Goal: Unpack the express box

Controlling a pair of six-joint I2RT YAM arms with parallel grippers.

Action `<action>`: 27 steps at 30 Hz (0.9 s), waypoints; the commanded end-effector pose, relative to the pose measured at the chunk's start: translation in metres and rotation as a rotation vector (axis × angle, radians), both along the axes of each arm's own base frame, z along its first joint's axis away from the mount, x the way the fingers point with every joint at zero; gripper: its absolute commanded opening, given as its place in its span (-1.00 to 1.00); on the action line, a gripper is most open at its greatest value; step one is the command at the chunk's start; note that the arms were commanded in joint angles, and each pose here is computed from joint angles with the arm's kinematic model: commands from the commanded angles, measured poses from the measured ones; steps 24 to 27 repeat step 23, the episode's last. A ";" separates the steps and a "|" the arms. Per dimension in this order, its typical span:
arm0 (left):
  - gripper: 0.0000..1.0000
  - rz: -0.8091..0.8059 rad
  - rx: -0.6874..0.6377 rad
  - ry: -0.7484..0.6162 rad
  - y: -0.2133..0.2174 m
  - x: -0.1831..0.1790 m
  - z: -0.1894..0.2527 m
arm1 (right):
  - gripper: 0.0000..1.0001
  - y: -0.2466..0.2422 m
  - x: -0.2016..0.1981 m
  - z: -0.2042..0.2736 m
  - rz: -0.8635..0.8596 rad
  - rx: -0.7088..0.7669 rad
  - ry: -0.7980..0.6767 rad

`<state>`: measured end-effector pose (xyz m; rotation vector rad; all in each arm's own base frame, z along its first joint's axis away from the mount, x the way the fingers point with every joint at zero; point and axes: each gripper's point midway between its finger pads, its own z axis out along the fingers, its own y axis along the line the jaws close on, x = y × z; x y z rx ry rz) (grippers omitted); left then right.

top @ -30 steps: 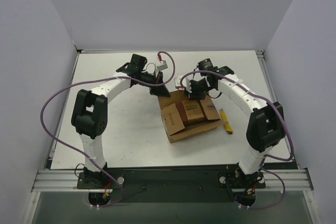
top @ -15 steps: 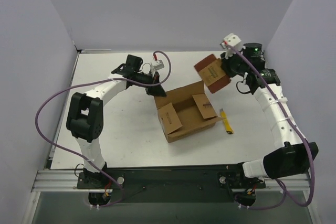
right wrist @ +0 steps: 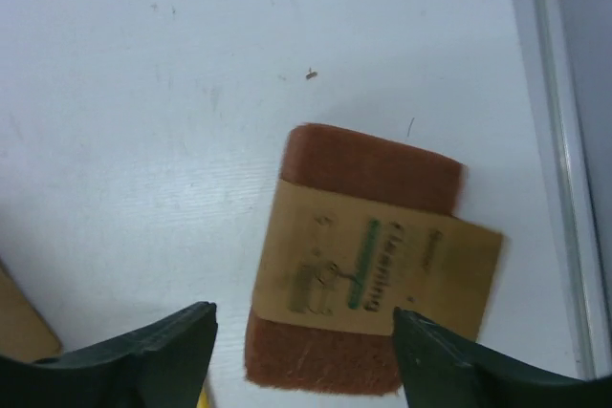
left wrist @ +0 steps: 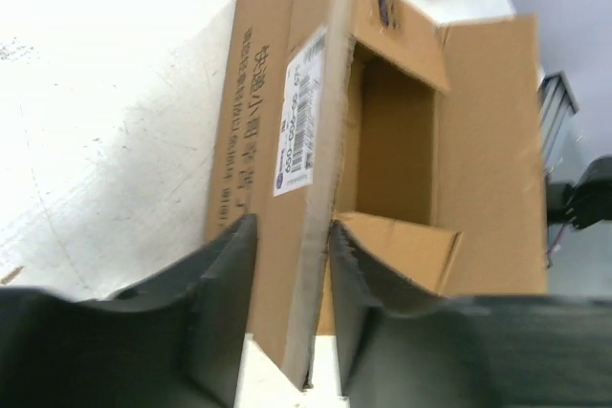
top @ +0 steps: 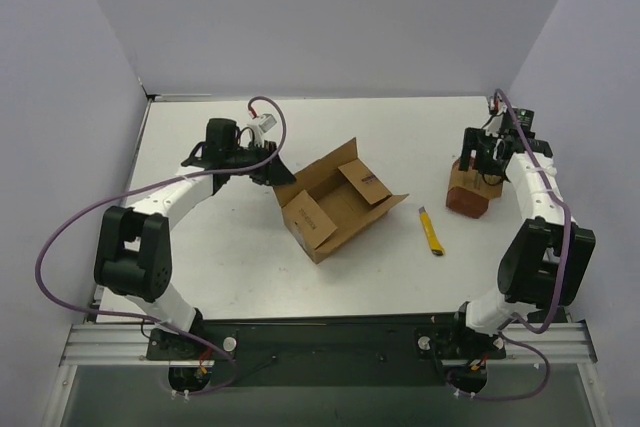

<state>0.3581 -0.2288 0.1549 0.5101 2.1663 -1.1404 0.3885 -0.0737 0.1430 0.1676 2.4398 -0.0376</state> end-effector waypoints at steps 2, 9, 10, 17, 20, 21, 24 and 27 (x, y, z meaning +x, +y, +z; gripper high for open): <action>0.94 0.020 -0.084 -0.154 -0.005 0.008 0.061 | 0.71 0.012 -0.001 0.029 0.101 0.004 -0.021; 0.95 -0.005 -0.057 -0.346 0.007 0.024 0.113 | 0.81 0.011 -0.009 0.086 -0.010 -0.119 -0.011; 0.95 0.004 -0.046 -0.353 0.010 0.028 0.115 | 0.83 0.015 -0.010 0.092 -0.019 -0.157 -0.012; 0.95 0.178 0.047 -0.423 0.058 0.093 0.132 | 0.91 0.029 -0.012 0.161 -0.064 -0.306 -0.128; 0.95 0.257 0.097 -0.460 0.073 0.116 0.143 | 0.89 0.039 -0.002 0.202 -0.058 -0.248 -0.251; 0.95 0.270 0.111 -0.465 0.077 0.121 0.141 | 0.89 0.044 0.002 0.208 -0.043 -0.233 -0.268; 0.95 0.294 0.130 -0.477 0.081 0.130 0.144 | 0.90 0.048 0.007 0.225 -0.051 -0.195 -0.319; 0.95 0.294 0.130 -0.477 0.081 0.130 0.144 | 0.90 0.048 0.007 0.225 -0.051 -0.195 -0.319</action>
